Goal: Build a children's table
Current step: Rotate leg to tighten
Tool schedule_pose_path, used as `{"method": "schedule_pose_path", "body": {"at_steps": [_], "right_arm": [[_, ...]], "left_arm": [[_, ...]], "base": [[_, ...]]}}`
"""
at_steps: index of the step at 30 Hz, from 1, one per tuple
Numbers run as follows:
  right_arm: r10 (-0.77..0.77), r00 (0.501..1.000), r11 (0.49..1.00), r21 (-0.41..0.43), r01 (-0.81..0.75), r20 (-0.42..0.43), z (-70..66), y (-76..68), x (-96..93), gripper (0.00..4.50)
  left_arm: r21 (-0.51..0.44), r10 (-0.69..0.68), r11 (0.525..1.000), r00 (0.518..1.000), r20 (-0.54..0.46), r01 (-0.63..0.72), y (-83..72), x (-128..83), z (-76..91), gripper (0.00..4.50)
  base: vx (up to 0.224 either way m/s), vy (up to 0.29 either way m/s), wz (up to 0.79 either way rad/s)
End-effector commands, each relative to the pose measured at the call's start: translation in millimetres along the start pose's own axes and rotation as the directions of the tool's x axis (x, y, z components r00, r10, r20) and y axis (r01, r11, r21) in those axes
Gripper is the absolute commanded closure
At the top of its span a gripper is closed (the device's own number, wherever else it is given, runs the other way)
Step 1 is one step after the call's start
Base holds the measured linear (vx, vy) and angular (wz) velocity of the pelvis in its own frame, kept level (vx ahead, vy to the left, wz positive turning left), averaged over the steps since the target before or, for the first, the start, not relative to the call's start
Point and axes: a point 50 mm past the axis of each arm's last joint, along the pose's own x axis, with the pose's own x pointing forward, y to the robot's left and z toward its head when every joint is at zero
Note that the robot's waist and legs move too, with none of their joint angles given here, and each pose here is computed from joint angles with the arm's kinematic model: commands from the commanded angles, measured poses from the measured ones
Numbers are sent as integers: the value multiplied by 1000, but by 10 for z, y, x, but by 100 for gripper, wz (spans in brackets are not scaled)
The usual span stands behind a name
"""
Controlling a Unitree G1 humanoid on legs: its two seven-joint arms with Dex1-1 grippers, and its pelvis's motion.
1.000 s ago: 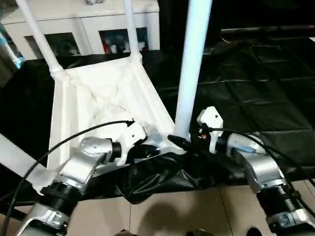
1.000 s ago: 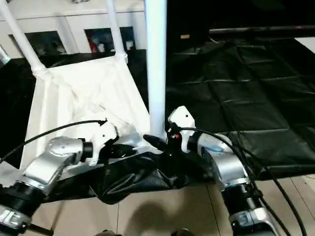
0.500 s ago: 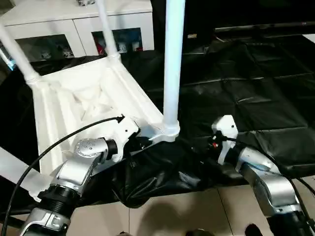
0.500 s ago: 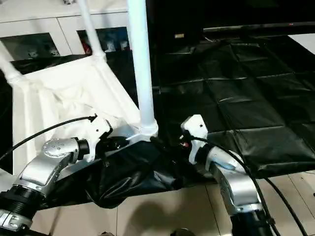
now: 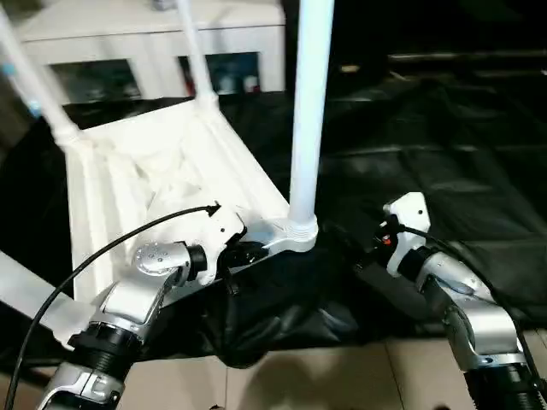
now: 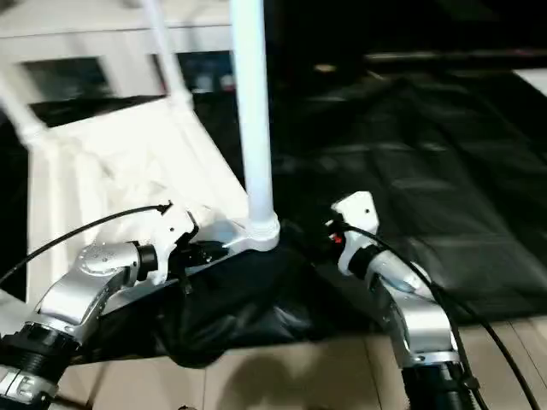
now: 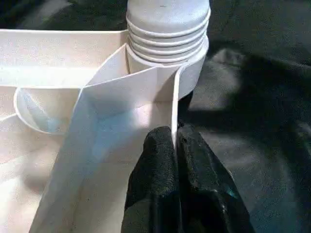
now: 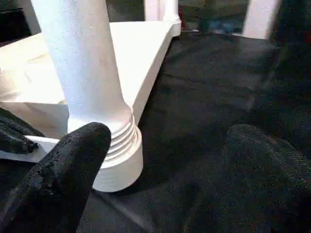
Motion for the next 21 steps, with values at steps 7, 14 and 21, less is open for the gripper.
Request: {"method": "schedule_pose_path", "body": {"at_steps": [7,14,21], "right_arm": [[-3,1000,1000,1,3,26,45,4,45,3],[3,1000,1000,-12,-3,14,9,16,7,3],[18,1000,999,-29,-18,5,4,13,6,3]], "left_arm": [[1,55,998,996,76,-56,109,-109,126,450],[2,51,999,997,66,-51,108,-103,103,450],[34,25,999,999,29,-26,51,-86,36,450]], "base": [[131,-11,31],[140,-33,5],[40,-100,-3]]}}
